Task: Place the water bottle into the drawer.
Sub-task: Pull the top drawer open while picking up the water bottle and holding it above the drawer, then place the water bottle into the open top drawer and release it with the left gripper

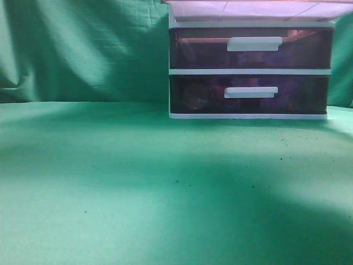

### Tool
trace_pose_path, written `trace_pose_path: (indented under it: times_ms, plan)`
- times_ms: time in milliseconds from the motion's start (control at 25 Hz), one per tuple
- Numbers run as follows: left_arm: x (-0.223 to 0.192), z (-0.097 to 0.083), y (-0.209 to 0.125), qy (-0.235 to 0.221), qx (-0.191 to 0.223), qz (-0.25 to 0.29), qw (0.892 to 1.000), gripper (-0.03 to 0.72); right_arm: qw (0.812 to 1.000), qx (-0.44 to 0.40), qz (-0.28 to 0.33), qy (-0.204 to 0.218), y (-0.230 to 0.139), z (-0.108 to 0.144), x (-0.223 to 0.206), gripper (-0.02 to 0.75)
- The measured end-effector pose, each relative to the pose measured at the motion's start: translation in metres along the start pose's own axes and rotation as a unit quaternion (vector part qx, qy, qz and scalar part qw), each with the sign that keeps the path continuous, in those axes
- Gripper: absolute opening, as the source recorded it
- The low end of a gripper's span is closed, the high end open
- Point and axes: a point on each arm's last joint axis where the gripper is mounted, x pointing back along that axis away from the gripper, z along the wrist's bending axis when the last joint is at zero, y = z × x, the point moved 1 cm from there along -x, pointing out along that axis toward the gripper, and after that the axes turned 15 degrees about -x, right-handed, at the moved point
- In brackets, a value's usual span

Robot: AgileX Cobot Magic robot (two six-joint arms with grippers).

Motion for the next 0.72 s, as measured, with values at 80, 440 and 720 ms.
trace_pose_path:
  times_ms: [80,440,720]
  plan:
    - [0.002,0.001,0.015,0.000,-0.012,-0.018,1.000,0.314,1.000,0.002,0.006,0.003,-0.001,0.001,0.000,0.078]
    - [-0.044,0.005,0.056,-0.081,-0.032,-0.040,0.995,0.314,1.000,0.027,0.012,0.010,0.000,0.002,0.002,0.078]
    - [-0.145,-0.029,0.063,-0.180,-0.026,-0.041,0.982,0.314,1.000,0.026,0.011,0.010,0.000,0.002,0.002,0.078]
